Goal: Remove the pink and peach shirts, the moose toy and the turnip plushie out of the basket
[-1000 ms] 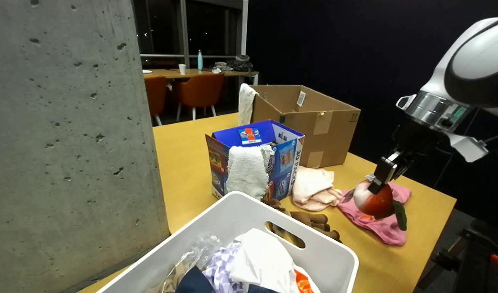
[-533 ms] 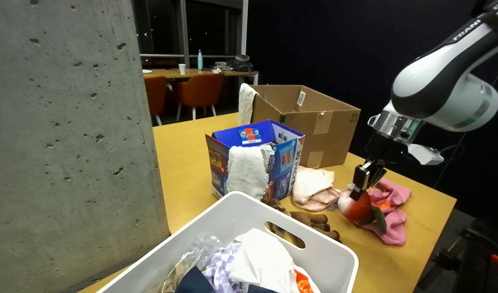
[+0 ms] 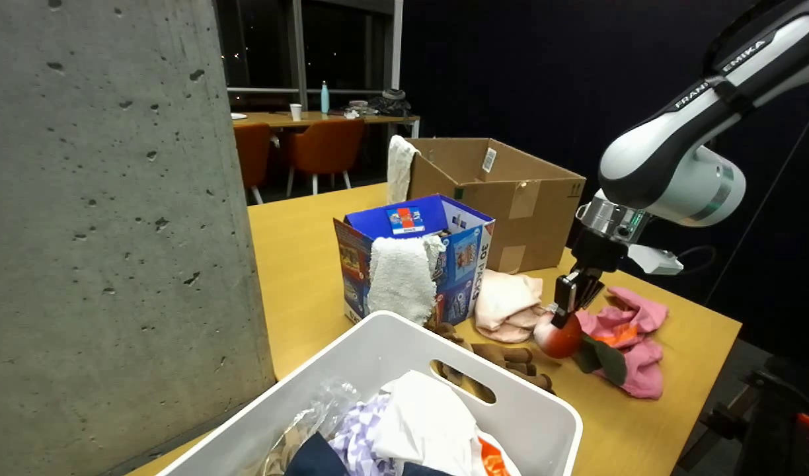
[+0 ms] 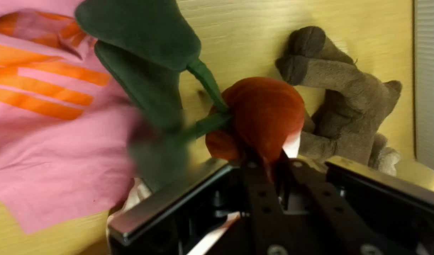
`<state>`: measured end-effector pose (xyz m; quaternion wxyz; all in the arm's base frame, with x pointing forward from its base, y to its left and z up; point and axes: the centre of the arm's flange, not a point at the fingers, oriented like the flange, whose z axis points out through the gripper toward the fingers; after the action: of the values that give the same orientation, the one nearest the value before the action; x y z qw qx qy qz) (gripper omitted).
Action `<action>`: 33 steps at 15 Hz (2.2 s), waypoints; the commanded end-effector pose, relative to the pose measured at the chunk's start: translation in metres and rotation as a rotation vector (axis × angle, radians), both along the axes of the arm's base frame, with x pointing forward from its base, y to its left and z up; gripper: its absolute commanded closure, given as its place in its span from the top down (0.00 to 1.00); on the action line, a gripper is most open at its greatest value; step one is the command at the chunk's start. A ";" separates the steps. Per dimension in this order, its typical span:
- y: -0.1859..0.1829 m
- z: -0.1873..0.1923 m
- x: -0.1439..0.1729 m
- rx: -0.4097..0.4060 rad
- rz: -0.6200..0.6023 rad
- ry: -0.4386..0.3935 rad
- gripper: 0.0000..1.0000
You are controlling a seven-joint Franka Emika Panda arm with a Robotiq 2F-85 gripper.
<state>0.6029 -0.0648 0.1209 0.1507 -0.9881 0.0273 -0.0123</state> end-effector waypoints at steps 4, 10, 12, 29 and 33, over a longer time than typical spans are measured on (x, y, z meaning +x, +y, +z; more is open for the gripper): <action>-0.052 0.027 -0.004 0.006 -0.087 -0.030 0.03; -0.105 0.038 0.004 0.009 -0.176 -0.062 0.03; -0.121 0.043 0.006 0.010 -0.210 -0.078 0.03; -0.176 -0.006 0.064 -0.120 -0.429 0.017 0.03; -0.187 -0.003 0.061 -0.143 -0.470 0.035 0.35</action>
<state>0.6553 -0.2443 0.1113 0.0853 -0.9641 0.2474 -0.0444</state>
